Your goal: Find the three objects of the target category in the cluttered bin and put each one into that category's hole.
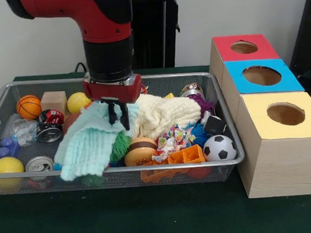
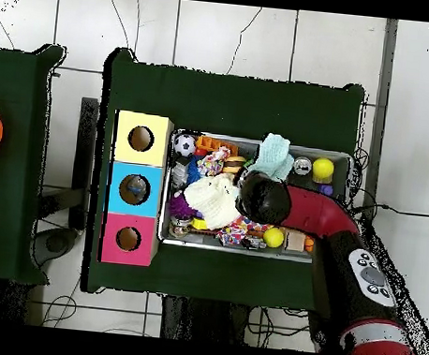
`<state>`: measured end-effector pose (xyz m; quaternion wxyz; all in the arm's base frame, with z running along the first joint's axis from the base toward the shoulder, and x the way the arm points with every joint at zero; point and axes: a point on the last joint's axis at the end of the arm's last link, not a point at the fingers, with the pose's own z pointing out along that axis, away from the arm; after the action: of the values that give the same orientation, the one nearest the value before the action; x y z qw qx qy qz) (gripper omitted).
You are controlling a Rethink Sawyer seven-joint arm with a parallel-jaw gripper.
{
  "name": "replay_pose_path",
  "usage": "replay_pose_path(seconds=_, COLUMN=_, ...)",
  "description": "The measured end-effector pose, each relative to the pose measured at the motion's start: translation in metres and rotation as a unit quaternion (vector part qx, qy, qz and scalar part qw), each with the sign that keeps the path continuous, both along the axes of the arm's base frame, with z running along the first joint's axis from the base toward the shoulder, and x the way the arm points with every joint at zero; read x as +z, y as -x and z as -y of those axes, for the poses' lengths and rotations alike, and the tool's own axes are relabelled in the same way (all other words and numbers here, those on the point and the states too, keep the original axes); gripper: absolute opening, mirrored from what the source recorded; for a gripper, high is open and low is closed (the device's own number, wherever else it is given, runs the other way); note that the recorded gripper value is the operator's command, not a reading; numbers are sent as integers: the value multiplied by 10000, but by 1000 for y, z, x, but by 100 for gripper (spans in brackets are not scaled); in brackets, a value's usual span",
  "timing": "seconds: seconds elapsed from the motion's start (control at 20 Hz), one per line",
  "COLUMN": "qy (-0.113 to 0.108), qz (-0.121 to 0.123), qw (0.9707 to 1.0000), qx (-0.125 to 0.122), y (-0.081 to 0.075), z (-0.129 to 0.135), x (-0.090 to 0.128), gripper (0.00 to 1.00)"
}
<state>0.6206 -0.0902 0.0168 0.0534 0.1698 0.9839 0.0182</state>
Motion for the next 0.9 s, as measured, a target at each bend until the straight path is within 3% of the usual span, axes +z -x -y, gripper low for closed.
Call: replay_pose_path(seconds=0.9, qy=-24, qz=-30, qw=9998, qx=-179, y=6, z=21, x=-5, gripper=100)
